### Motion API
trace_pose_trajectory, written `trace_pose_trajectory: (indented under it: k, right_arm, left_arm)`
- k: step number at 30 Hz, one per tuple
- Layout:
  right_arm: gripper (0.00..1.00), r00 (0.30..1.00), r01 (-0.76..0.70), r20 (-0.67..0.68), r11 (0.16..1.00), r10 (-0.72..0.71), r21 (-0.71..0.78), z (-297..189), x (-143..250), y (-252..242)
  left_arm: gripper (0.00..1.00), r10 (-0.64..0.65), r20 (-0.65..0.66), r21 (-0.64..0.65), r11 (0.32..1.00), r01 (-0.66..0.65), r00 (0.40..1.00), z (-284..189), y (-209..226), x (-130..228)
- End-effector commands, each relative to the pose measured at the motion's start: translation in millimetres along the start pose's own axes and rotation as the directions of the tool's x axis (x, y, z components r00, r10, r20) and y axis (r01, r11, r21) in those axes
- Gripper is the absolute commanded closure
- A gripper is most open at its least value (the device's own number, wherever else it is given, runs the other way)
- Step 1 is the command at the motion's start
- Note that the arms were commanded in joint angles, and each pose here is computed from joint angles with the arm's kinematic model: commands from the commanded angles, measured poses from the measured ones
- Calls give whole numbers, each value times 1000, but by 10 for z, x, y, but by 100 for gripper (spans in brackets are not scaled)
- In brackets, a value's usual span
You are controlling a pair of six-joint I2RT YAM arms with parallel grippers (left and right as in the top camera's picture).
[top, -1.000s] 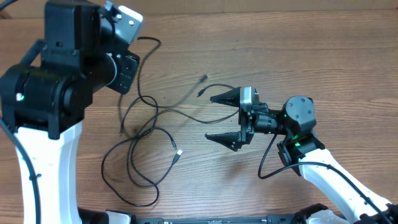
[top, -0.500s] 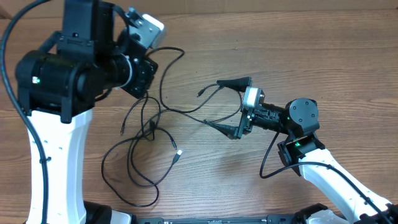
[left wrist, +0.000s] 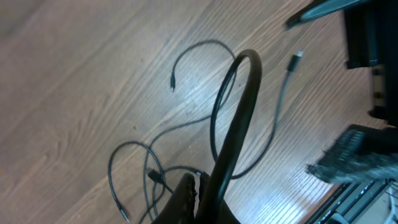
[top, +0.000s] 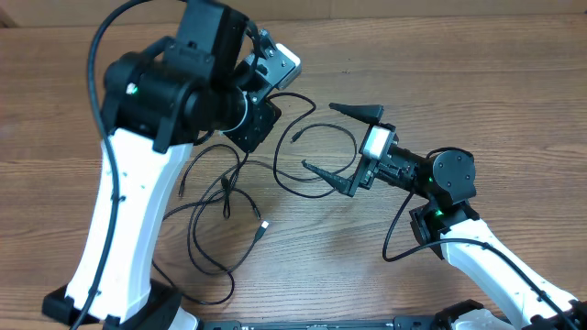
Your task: Untangle cables
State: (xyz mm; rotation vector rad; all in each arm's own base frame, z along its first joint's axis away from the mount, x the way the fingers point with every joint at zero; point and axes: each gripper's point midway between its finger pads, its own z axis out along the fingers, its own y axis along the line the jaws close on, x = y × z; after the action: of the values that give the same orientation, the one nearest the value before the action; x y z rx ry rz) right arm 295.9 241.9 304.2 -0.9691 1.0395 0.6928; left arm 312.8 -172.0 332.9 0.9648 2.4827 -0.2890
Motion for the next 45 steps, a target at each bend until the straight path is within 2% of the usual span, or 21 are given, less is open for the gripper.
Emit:
trace_pose_trajectory:
  k: [1, 12, 17, 22, 25, 30, 36, 42, 45]
  right_arm:
    - [0, 1000, 25, 17, 999, -26, 26, -3, -94, -60]
    - [0, 1000, -14, -23, 999, 15, 30, 5, 30, -62]
    - [0, 998, -41, -38, 999, 40, -27, 12, 78, 50]
    - [0, 999, -44, -25, 997, 42, -61, 75, 39, 174]
    - [0, 999, -46, -22, 996, 45, -70, 98, 30, 216]
    - [0, 998, -47, -30, 998, 46, -29, 101, 48, 147]
    - [0, 998, -51, -34, 998, 50, -27, 101, 59, 144]
    - [0, 998, -43, -44, 997, 46, 64, 97, 80, -13]
    - [0, 999, -16, -46, 998, 19, 64, 97, 80, -15]
  left_arm:
    - [96, -32, -30, 13, 999, 33, 999, 121, -17, -17]
    - [96, 61, -95, 34, 998, -58, 994, 436, -291, -89]
    - [96, 14, -34, 45, 999, -12, 999, 452, -314, -243]
    - [96, 14, 41, 175, 984, -21, 999, 428, -539, -406]
    - [96, 20, 44, 192, 981, -28, 999, 425, -593, -412]
    - [96, 2, -16, 147, 989, 1, 1000, 441, -530, -286]
    - [96, -149, -56, -84, 986, 144, 987, 451, -151, -185]
    - [96, -129, -133, -89, 989, 118, 983, 437, -193, -8]
    - [96, -106, -159, -80, 992, 95, 982, 436, -252, 42]
